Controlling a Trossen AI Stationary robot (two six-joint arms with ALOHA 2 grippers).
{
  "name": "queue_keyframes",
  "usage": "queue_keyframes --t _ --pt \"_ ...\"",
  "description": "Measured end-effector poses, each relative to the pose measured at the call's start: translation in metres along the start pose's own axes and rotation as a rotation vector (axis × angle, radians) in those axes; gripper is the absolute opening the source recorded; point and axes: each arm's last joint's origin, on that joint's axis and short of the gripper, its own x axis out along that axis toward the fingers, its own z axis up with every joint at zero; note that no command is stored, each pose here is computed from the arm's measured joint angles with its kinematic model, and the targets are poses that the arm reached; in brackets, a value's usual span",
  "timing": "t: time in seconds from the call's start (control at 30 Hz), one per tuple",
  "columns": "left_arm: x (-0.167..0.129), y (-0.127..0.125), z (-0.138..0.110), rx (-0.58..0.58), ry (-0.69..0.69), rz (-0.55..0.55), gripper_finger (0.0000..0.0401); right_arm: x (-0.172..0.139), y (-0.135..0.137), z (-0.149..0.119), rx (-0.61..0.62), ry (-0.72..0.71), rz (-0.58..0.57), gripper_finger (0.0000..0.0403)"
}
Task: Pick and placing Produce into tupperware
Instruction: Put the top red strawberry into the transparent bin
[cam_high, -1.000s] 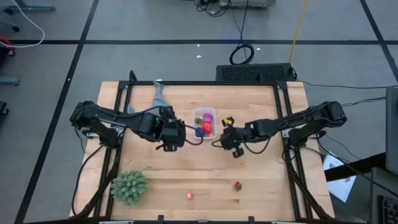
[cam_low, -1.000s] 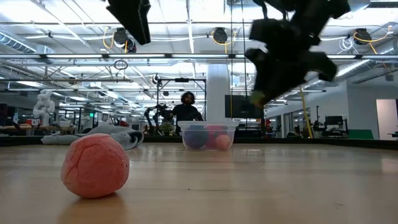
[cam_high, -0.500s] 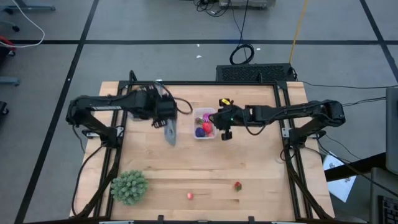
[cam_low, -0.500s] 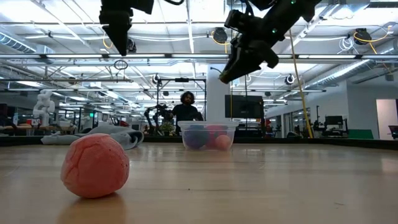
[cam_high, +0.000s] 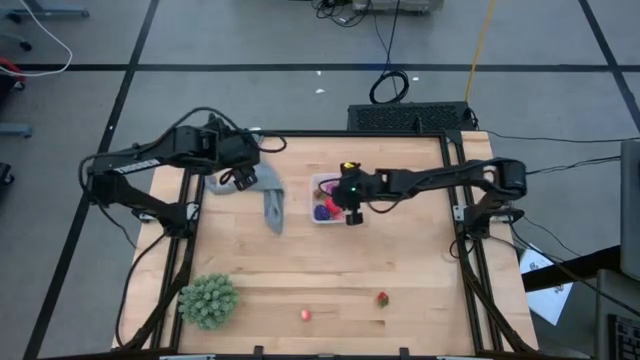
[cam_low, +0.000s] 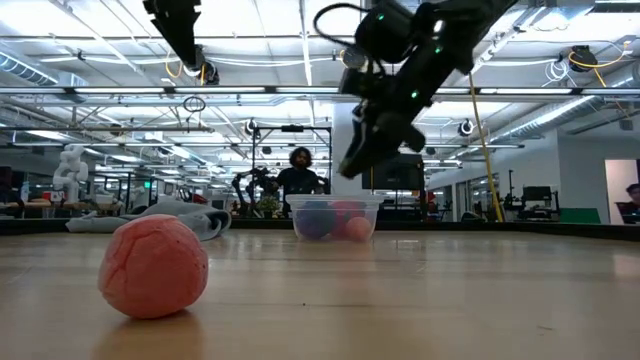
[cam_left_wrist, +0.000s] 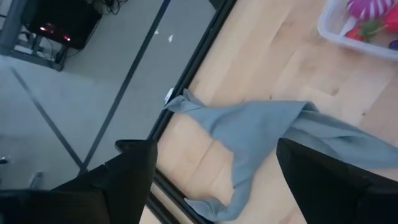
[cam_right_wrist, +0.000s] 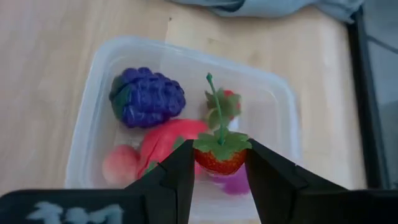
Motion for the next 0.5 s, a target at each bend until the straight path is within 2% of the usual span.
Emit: queue_keyframes --t 0.23,0.5 --pt "-0.003 0.002 -0.002 -0.004 -0.007 -0.009 0.0335 0.027 0.002 0.006 -0.02 0.077 0.037 0.0121" --pt "-0.002 0.001 -0.002 0.001 -0.001 -0.036 0.0335 0.033 0.003 0.005 -0.022 0.101 0.048 0.0124"
